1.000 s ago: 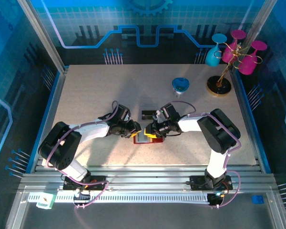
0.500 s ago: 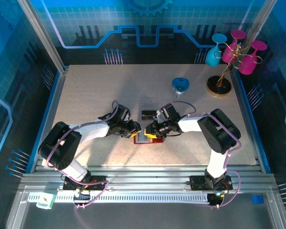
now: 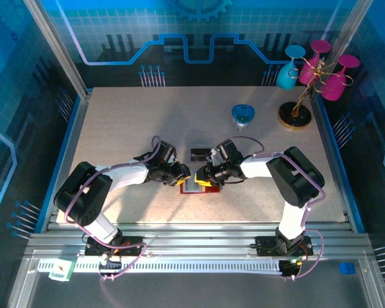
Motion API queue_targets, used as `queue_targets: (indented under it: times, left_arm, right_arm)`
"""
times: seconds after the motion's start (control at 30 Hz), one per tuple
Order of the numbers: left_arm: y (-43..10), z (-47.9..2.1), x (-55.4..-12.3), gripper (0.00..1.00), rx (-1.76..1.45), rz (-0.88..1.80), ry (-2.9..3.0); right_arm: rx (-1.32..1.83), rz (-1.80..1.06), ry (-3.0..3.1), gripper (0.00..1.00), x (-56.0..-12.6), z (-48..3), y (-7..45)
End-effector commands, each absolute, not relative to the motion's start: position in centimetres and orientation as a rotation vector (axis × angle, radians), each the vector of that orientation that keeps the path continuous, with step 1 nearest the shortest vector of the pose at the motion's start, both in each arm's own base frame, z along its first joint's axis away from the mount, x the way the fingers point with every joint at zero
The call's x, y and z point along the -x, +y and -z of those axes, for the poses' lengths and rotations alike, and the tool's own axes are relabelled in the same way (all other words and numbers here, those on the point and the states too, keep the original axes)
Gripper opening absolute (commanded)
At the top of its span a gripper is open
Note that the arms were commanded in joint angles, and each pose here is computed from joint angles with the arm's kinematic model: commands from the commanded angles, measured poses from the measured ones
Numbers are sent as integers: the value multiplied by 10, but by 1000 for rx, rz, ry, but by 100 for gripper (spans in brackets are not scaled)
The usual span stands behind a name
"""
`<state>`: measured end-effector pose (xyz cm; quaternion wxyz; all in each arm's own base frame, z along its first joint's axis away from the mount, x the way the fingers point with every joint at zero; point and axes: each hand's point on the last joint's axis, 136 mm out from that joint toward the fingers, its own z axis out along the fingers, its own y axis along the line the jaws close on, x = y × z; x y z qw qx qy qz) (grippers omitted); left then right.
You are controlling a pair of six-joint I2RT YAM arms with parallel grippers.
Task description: Take the credit cards out of the card holder
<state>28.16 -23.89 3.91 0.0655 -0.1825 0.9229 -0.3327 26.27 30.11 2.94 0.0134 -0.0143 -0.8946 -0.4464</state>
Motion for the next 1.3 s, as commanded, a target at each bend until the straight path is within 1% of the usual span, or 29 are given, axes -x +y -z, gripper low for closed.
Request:
queue_targets:
  times: [0.0,0.2,0.5,0.73,0.97,1.13,1.27]
  left_arm:
    - [-244,-52,-287,34,520,1019,2746]
    - [-247,-68,-292,34,496,1064,2691]
    - [-252,-40,-283,35,536,1035,2795]
    - [-253,-34,-281,35,543,1038,2813]
    - [-260,-36,-282,26,545,1107,2800]
    - [-261,-35,-282,25,545,1112,2801]
    - [-260,-33,-282,25,554,1105,2803]
  right_arm:
    - [114,1296,-2785,30,-253,-17,287]
    - [116,1297,-2785,30,-253,-17,287]
    - [118,1296,-2786,30,-253,-18,288]
    - [110,1308,-2784,30,-253,-20,288]
    - [103,1350,-2770,30,-254,-25,292]
    - [88,1391,-2775,30,-256,-33,294]
    - [70,1441,-2787,30,-259,-50,295]
